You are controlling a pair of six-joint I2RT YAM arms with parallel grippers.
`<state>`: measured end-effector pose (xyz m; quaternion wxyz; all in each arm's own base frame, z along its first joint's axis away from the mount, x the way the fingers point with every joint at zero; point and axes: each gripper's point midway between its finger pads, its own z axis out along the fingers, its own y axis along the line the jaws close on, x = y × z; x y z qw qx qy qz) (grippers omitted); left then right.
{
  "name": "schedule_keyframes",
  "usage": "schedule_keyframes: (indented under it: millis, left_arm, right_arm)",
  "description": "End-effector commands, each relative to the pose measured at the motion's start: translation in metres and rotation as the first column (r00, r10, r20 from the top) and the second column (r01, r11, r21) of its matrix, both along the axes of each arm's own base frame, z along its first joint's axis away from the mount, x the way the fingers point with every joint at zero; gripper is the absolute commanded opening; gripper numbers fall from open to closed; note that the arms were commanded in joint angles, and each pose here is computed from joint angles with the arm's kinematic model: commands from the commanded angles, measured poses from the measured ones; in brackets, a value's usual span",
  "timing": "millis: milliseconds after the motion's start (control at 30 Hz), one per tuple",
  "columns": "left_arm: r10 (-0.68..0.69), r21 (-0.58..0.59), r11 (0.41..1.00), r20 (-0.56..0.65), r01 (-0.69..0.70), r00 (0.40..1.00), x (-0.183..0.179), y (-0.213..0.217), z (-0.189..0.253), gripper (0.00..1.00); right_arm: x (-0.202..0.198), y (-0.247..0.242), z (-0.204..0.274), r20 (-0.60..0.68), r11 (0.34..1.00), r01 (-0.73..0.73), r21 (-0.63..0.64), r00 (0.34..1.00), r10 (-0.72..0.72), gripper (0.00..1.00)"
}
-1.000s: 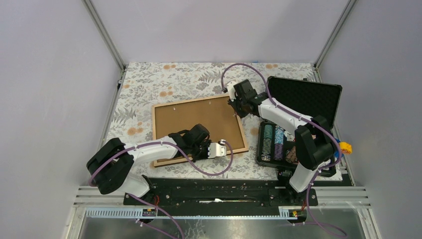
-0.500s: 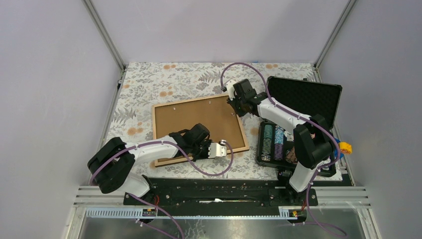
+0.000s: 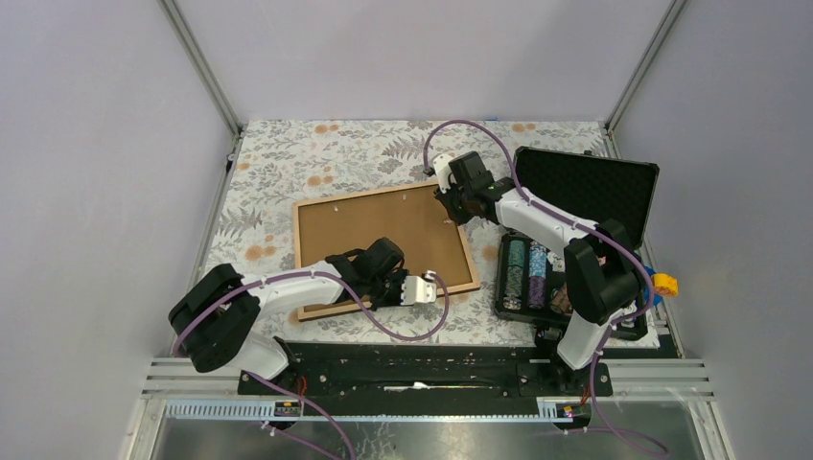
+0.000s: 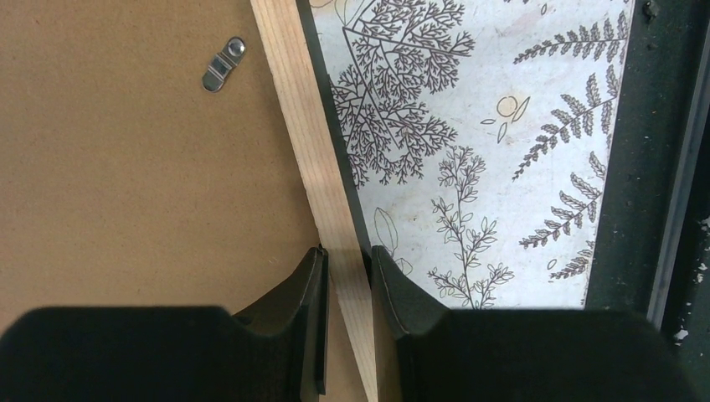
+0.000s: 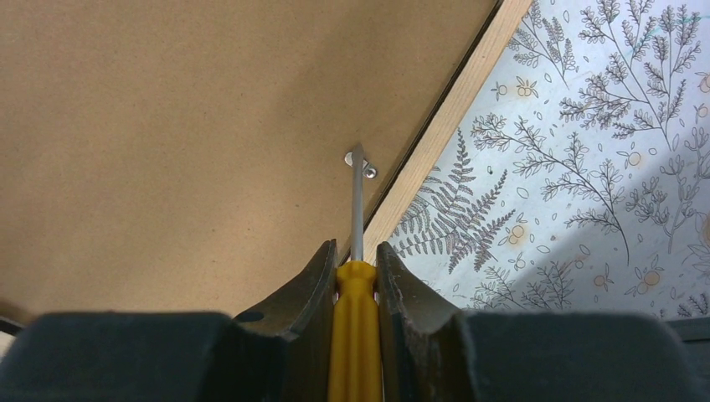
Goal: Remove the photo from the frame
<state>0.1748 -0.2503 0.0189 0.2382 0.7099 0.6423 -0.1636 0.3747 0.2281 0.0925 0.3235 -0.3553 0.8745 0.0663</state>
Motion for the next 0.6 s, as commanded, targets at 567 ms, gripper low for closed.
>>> schedule_keyframes:
  millis: [567]
  left_arm:
    - [-0.085,0.200,0.973,-0.135,0.111,0.987,-0.046,0.063,-0.023,0.18]
  right_arm:
    - [-0.003,0.012,0.081,-0.008,0.978,-0.018,0.206,1.000,0.021,0.00]
